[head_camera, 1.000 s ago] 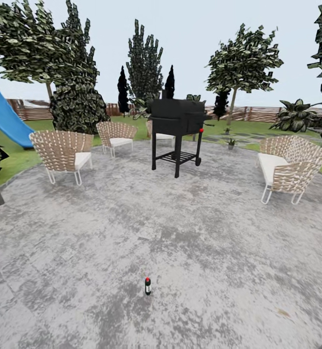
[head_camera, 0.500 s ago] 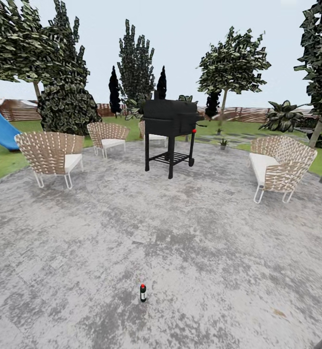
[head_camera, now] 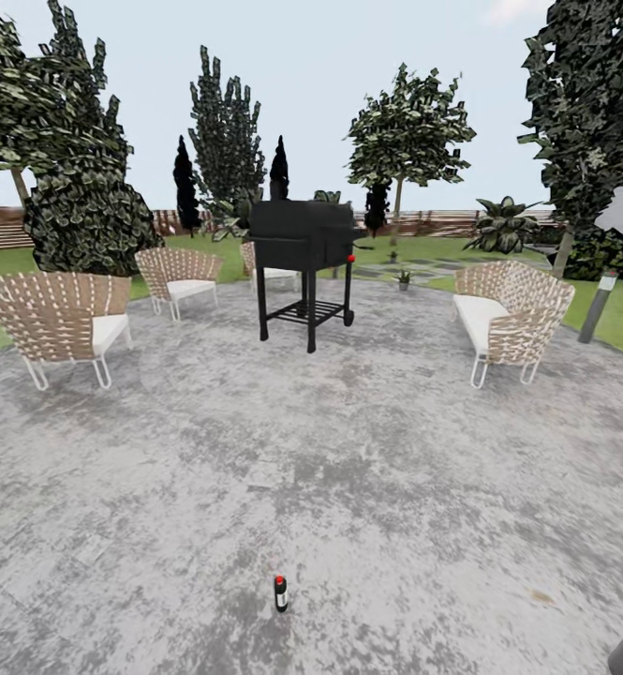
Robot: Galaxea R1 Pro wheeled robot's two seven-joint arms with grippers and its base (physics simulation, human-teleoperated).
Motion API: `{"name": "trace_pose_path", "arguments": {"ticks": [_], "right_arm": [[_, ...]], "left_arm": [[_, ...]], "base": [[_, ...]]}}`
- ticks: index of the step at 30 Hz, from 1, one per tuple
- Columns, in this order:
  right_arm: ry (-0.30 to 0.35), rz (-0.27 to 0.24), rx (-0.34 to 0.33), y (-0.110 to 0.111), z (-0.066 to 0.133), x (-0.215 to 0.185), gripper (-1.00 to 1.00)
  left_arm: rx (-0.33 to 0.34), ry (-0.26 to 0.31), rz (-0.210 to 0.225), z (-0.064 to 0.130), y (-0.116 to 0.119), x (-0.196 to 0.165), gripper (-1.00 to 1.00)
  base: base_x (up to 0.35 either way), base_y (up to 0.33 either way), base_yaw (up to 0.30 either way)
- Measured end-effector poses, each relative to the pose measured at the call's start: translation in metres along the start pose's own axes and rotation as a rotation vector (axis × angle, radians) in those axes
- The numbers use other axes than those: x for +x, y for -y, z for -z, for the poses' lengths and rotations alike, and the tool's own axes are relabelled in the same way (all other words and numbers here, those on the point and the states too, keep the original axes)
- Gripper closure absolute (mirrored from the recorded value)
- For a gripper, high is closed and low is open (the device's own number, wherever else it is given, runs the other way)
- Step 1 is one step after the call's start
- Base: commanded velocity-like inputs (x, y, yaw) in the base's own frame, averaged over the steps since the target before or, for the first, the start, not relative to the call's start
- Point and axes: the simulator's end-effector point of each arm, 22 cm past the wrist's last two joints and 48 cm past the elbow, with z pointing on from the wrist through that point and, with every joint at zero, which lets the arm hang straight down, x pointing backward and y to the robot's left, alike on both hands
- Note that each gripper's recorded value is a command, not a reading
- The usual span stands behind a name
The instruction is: Pick up the pesticide atomizer in the garden and spray insectifuge to fully cover both potted plants in the garden.
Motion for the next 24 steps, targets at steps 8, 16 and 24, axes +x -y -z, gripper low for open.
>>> {"name": "trace_pose_path", "arguments": {"ticks": [8,16,24], "right_arm": [[0.013,0.0,-0.003,-0.003,-0.002,-0.006,-1.0],[0.325,-0.013,0.001,-0.003,-0.029,-0.184,-1.0],[0.42,-0.035,0.009,0.001,-0.052,-0.326,-1.0]], "left_arm": [[0.006,0.002,-0.006,-0.001,0.002,-0.002,-1.0],[0.032,0.033,-0.043,-0.042,0.006,-0.063,-1.0],[0.116,-0.024,-0.162,-0.088,0.04,-0.125,-1.0]], "base": [[0.072,0.132,-0.004],[0.002,0.004,0.0],[0.0,0.0,0.0]]}}
